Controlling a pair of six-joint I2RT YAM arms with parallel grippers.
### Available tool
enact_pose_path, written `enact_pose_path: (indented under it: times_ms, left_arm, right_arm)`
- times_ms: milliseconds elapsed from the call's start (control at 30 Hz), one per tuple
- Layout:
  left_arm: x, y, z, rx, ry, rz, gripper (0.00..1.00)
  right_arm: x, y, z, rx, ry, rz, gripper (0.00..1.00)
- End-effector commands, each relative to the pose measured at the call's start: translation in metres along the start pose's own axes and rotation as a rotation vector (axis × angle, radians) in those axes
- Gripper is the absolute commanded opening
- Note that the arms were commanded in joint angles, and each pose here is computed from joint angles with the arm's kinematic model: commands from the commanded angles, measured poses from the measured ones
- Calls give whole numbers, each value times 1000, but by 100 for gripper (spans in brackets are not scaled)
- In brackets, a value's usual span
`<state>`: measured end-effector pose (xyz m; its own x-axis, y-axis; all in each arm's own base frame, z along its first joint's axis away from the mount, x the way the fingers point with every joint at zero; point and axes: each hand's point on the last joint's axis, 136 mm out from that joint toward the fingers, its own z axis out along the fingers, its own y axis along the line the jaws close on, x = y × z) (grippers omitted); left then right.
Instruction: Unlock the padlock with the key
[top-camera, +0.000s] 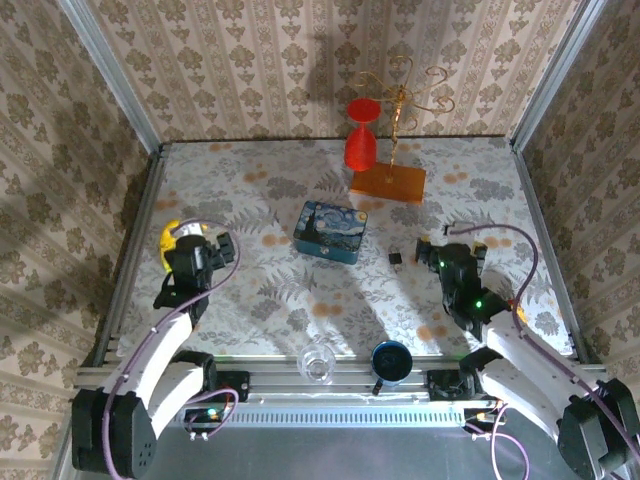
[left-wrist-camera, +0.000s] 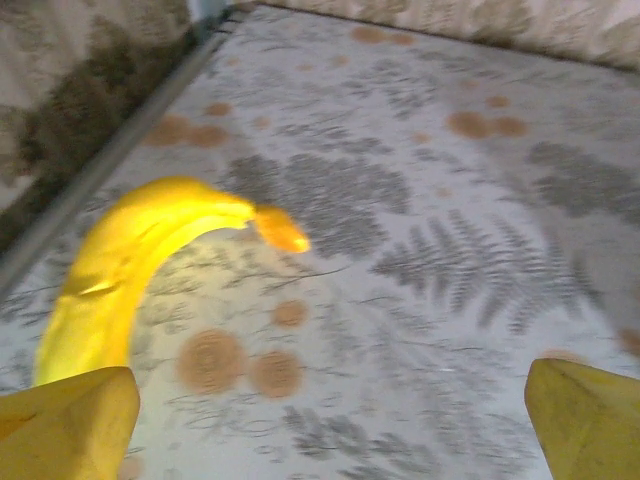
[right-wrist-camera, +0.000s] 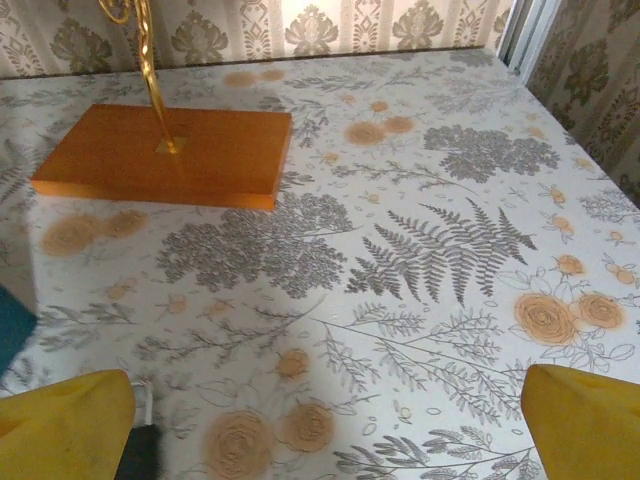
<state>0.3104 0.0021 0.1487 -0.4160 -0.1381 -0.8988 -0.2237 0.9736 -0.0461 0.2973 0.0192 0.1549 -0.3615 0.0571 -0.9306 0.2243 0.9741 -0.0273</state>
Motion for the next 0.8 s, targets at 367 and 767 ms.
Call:
enact_pose_path:
  times_ms: [367,767]
  left_arm:
    - [-19,5,36,66,-281,166,100]
    - [9,-15,81,186,-250,200,100]
  right_arm:
    - [-27,-28,20,78,-175,13,100]
    - [-15,-40,44,120,-139,20,100]
